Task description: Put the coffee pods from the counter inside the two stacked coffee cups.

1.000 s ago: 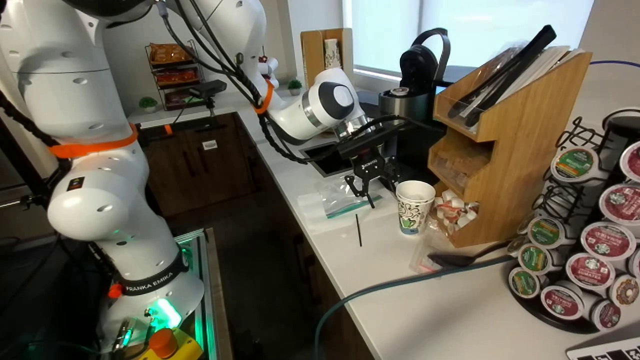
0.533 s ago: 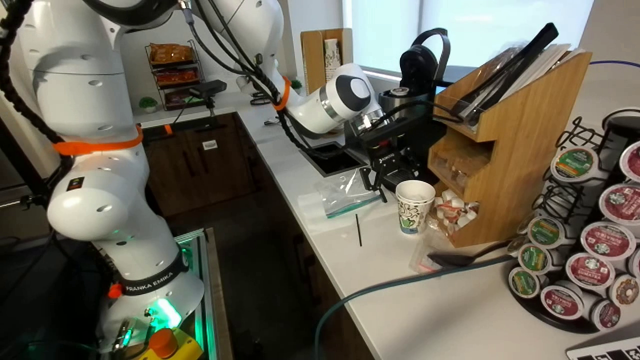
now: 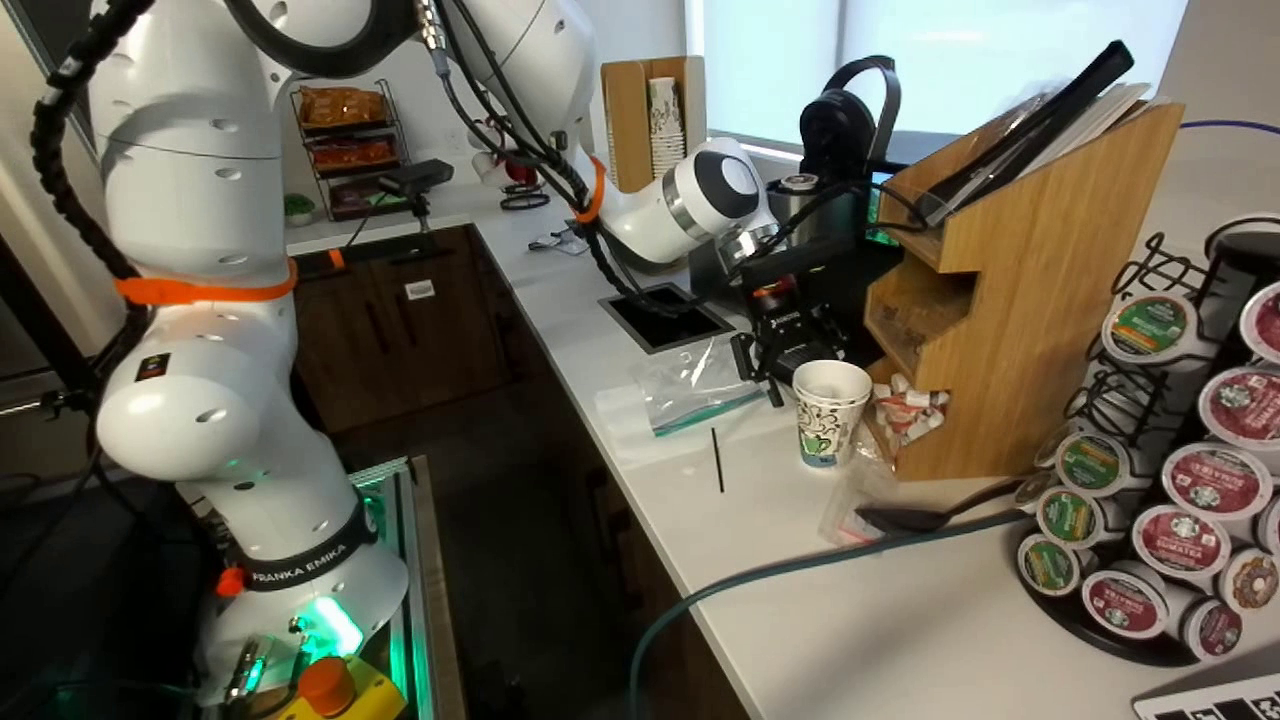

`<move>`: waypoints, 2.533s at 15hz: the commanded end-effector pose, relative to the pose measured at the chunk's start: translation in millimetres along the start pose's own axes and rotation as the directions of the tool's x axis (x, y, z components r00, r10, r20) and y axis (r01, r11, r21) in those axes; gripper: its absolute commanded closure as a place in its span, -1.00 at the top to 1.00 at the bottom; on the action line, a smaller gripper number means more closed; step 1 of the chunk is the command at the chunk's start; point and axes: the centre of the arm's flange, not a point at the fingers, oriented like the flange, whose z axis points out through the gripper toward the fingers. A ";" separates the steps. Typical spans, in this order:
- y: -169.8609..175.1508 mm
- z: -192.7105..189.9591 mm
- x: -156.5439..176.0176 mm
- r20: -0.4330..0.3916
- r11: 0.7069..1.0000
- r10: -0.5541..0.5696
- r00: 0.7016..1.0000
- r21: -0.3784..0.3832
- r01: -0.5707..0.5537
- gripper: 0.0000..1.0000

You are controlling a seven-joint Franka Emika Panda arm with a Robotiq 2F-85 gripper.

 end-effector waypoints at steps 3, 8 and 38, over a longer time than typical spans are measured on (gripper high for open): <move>15.5 4.8 31.0 0.006 1.000 -0.028 1.000 0.015 0.028 1.00; -9.7 0.5 56.6 0.011 0.994 0.074 0.997 -0.082 -0.073 1.00; 8.3 32.1 12.4 -0.299 0.837 0.502 0.811 -0.068 -0.543 1.00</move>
